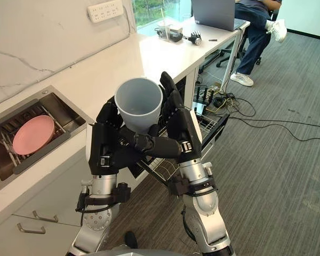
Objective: Walk over to the sink, pick up the cup, carry it to the dishwasher, place the cup inside the dishwasher, then close the dishwasher door
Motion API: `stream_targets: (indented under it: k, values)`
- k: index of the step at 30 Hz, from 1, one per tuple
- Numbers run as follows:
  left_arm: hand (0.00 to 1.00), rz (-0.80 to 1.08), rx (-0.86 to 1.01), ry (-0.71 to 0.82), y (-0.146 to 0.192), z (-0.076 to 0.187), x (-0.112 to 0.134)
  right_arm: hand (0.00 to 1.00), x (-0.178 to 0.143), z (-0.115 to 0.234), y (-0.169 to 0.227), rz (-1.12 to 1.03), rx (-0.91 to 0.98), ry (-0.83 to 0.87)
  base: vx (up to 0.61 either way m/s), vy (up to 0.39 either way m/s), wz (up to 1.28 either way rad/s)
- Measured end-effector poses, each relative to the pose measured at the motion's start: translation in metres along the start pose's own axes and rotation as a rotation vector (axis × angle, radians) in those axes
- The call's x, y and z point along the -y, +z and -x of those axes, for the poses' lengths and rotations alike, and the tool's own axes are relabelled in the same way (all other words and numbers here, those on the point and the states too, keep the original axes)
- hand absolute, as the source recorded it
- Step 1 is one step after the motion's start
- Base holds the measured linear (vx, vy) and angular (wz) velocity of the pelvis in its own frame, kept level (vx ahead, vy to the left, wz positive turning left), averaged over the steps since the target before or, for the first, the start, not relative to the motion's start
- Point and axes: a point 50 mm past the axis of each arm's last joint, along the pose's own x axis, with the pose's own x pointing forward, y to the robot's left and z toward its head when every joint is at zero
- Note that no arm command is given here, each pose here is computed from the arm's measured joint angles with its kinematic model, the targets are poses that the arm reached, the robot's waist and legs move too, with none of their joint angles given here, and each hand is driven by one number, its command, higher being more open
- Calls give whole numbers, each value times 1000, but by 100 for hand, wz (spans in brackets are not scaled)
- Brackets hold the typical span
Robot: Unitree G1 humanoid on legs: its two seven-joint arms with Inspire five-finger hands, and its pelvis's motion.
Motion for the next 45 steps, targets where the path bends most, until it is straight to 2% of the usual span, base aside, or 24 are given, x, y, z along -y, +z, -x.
stream_targets:
  k: [4, 6, 9, 10, 13, 23, 33, 34, 45]
  values:
    - [0, 12, -6, -31, 0, 1, 0, 100, 3, 4, 0, 0, 3, 4, -19, -2, 1]
    - [0, -16, -35, -71, -4, 8, -1, 100, 16, 21, -11, 22, -110, -54, 1, -3, -9]
    - [0, -57, -116, -147, -11, 25, -5, 100, 32, 53, -23, -29, -156, -92, 20, 2, -14]
    - [0, -68, -123, -164, -12, 28, -4, 0, 33, 61, -25, -51, -170, -99, 24, 0, -7]
    - [0, -68, -114, -172, -11, 27, -1, 0, 31, 60, -24, -67, -159, -90, -11, -4, -2]
    - [0, -58, -104, -25, -10, 23, -8, 0, 9, 30, -38, -106, -190, -88, -36, -4, 2]
    - [0, -50, -155, -12, -21, 18, -8, 0, 5, 30, -45, -54, -227, -151, -12, -4, 4]
    - [100, -53, -167, -15, -24, 19, -8, 0, 5, 30, -46, -39, -235, -161, -49, -6, 11]
    - [100, -42, -212, -73, -29, 24, 5, 0, 11, 30, -55, -10, -248, -268, -25, 0, 2]
